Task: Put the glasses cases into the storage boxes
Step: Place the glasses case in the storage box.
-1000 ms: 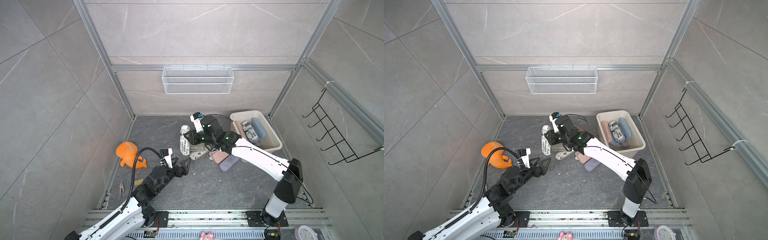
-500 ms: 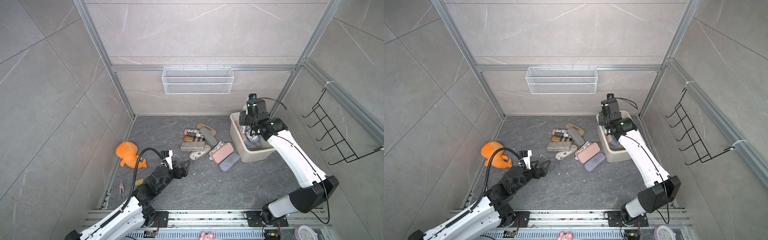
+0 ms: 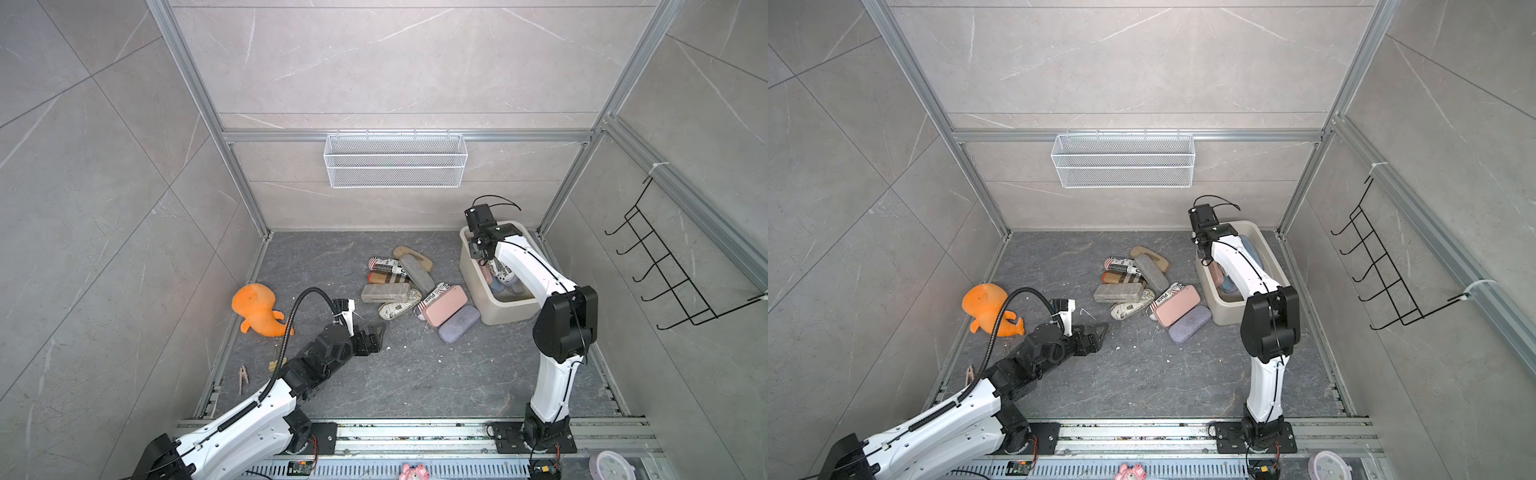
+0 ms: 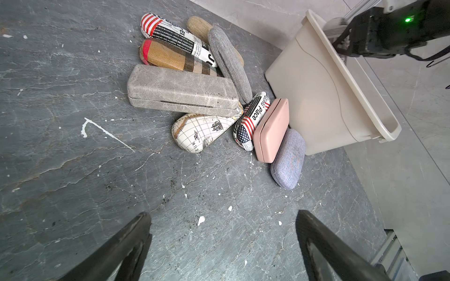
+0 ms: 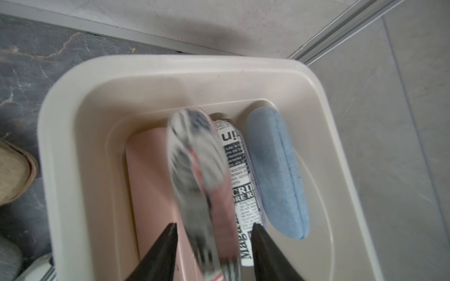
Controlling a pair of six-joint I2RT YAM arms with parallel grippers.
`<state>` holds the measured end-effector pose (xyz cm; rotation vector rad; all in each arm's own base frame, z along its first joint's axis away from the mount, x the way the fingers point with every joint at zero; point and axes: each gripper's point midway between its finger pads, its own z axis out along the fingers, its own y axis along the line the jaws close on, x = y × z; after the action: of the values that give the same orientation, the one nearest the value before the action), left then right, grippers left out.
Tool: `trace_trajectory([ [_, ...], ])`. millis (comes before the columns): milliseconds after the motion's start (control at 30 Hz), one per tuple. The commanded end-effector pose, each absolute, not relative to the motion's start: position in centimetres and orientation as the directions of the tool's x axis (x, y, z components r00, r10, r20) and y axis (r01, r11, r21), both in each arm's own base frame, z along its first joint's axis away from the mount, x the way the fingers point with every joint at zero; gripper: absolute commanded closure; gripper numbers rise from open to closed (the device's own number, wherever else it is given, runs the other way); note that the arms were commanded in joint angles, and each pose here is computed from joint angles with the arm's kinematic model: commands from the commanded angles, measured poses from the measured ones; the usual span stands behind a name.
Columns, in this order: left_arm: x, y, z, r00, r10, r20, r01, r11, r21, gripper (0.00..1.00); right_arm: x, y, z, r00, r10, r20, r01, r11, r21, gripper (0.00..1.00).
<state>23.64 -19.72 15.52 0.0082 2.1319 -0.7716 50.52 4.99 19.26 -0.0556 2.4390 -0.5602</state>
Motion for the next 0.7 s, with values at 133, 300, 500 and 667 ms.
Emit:
trace_trajectory([
  [133, 24.9, -21.3, 17.7, -0.650, -0.202, -0.732, 0.299, 0.818, -0.491, 0.05, 49.5, 5.9, 24.0, -0.741, -0.125, -0.660, 0.128, 0.938, -0.322, 0.29],
  [300, 26.9, -21.2, 17.0, -0.666, -0.152, -0.730, 0.234, 0.888, -0.397, 0.05, 46.0, 7.2, 26.2, -0.687, -0.085, -0.722, 0.120, 0.966, -0.228, 0.28],
  [500, 31.0, -20.7, 15.2, -0.726, -0.124, -0.677, 0.139, 0.937, -0.321, 0.06, 40.1, 10.6, 26.1, -0.643, -0.042, -0.765, 0.037, 0.996, -0.086, 0.28],
  [667, 35.4, -20.7, 12.9, -0.792, -0.067, -0.607, 0.143, 0.946, -0.292, 0.06, 37.4, 11.5, 25.9, -0.653, 0.005, -0.757, -0.008, 1.000, 0.013, 0.21],
])
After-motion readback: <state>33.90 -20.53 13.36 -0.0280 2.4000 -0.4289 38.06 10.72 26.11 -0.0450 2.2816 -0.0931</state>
